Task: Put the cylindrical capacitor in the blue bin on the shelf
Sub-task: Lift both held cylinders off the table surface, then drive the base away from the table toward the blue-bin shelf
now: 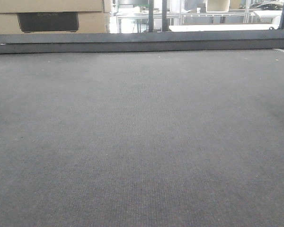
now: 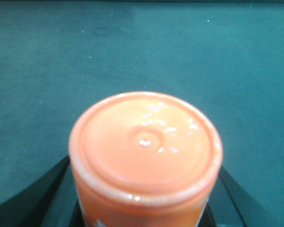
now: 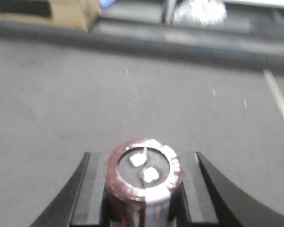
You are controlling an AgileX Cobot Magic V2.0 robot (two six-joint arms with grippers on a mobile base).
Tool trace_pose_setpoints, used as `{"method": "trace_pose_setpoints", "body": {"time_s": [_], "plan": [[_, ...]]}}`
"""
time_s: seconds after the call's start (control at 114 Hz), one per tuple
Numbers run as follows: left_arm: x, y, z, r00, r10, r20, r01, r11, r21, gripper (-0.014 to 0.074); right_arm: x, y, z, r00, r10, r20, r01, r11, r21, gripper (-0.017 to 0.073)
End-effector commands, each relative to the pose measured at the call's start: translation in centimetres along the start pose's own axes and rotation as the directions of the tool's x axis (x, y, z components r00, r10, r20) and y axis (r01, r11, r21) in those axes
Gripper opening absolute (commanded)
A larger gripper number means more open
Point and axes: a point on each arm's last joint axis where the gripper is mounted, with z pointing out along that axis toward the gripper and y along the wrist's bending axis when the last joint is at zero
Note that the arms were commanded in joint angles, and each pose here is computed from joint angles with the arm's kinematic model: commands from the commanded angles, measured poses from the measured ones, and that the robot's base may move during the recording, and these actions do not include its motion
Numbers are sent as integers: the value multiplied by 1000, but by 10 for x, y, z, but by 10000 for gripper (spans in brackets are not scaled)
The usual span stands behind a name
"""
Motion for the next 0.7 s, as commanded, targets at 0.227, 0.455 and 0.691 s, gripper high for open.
{"method": "trace_pose_setpoints", "body": {"time_s": [0.227,0.455,0.691], "plan": [[21,2,-51,992,-11,122,8,1000,23,-111,15,3,-38,996,-18,91,18,1000,3,-159],[21,2,-54,990,-12,138,9,1000,24,-111,14,3,-40,995,-18,98,18,1000,3,-162],[21,3,-54,990,-11,138,9,1000,21,-111,14,3,-40,995,-18,98,18,1000,3,-162]]}}
